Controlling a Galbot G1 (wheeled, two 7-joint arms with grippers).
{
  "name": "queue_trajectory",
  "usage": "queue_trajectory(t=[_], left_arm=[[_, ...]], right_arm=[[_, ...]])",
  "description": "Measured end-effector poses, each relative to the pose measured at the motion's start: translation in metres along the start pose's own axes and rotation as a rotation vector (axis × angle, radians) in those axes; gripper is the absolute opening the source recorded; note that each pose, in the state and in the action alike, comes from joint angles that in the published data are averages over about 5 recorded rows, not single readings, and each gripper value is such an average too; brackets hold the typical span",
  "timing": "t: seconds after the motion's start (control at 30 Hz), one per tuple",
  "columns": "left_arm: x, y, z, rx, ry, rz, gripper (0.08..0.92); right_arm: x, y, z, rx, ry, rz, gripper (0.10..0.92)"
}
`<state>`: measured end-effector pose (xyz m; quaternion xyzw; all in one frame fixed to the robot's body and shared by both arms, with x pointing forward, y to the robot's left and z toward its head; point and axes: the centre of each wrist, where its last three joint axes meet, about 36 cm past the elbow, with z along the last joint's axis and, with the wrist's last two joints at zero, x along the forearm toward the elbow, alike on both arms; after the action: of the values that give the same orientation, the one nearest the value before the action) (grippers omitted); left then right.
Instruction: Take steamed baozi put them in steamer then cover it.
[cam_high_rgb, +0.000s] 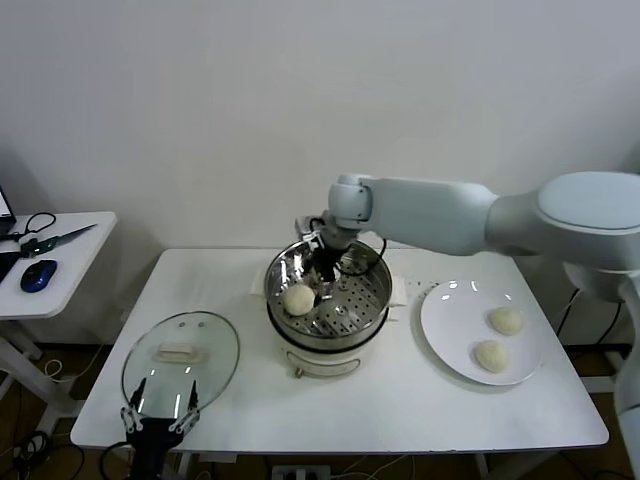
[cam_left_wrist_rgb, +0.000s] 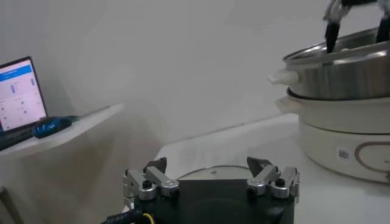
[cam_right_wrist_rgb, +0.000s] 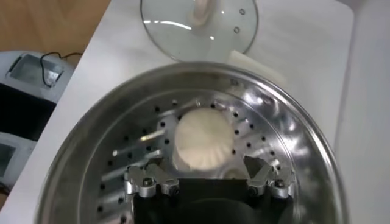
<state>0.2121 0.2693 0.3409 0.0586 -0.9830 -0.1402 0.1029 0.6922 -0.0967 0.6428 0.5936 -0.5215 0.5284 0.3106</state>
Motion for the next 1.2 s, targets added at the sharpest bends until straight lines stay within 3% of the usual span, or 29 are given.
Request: queue_trajectory(t=[0.23, 0.5, 0.8, 1.2], left_arm=[[0.001, -0.001, -0.001, -0.008, -0.002, 0.006, 0.823], [0.001, -0.001, -0.003, -0.013, 0.003, 0.006, 0.823], [0.002, -0.003, -0.002, -0.022, 0.013, 0.001, 0.823], [0.004, -0.004, 0.004, -0.022, 0.039, -0.012, 0.823]], right_arm=[[0.053, 0.026, 0.067, -0.042, 0.022, 0.019, 0.823], [0.075, 0.08, 0.161, -0.115, 0.055, 0.012, 0.823], [0.043, 0.147, 0.251, -0.173, 0.121, -0.024, 0.823], [-0.017, 0.196, 0.316, -0.201, 0.199, -0.083, 0.823]])
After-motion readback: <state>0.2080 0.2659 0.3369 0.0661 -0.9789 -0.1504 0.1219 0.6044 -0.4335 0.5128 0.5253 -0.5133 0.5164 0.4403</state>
